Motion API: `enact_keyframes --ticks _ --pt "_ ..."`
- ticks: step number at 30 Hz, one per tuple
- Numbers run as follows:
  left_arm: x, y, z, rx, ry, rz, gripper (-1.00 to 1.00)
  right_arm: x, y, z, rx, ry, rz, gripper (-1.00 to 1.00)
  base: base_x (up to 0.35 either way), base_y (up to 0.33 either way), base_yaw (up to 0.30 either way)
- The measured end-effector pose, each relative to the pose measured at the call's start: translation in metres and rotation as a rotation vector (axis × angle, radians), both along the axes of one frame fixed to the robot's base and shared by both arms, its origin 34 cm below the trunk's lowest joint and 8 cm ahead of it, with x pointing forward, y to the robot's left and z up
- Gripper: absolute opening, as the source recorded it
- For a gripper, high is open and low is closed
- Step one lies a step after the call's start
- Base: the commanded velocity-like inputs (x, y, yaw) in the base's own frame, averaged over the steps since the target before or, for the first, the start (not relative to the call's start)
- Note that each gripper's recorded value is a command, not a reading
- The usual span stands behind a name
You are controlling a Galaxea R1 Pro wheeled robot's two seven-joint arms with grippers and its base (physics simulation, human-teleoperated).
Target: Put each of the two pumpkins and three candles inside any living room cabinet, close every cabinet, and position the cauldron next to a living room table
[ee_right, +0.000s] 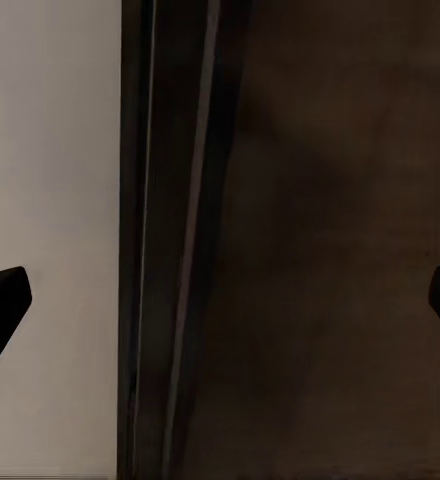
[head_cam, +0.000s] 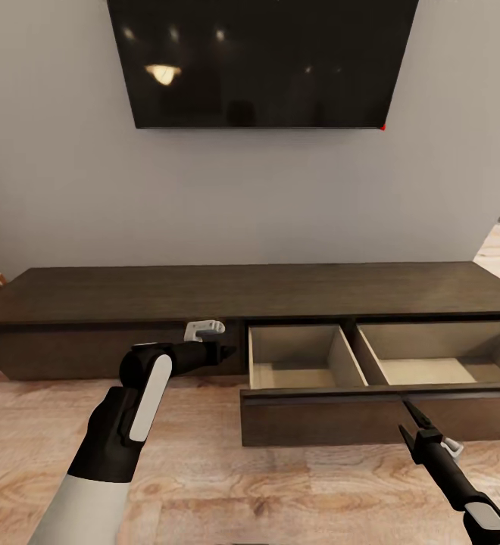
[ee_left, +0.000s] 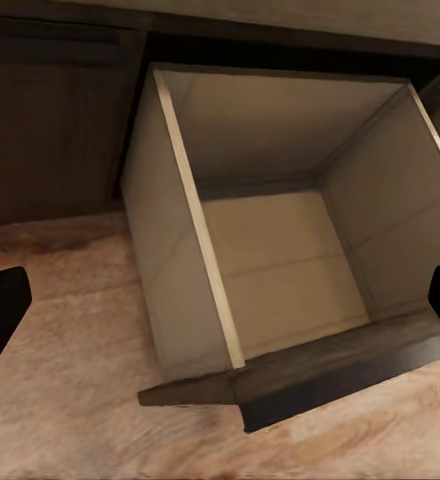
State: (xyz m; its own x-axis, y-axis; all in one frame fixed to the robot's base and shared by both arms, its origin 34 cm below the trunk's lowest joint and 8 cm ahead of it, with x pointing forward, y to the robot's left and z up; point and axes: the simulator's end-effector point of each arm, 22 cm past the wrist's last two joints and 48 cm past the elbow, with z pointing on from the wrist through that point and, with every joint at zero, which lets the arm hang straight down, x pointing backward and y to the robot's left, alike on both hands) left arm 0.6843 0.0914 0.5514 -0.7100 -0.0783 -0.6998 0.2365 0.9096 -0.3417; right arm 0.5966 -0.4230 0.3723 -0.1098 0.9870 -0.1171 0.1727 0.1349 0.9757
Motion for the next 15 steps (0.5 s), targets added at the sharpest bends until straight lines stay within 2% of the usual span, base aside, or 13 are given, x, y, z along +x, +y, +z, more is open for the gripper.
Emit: enact_keyframes --ticks 8,15 --pt "0.000 -0.001 0.002 -0.006 -0.002 -0.003 1.00 0.000 0.000 0.000 0.000 0.000 0.000 1.00 -0.057 0.000 0.000" --pt "-0.002 -0.001 0.020 -0.006 -0.031 -0.003 1.00 0.003 0.001 0.015 0.001 -0.028 0.000 1.00 -0.004 0.000 0.000"
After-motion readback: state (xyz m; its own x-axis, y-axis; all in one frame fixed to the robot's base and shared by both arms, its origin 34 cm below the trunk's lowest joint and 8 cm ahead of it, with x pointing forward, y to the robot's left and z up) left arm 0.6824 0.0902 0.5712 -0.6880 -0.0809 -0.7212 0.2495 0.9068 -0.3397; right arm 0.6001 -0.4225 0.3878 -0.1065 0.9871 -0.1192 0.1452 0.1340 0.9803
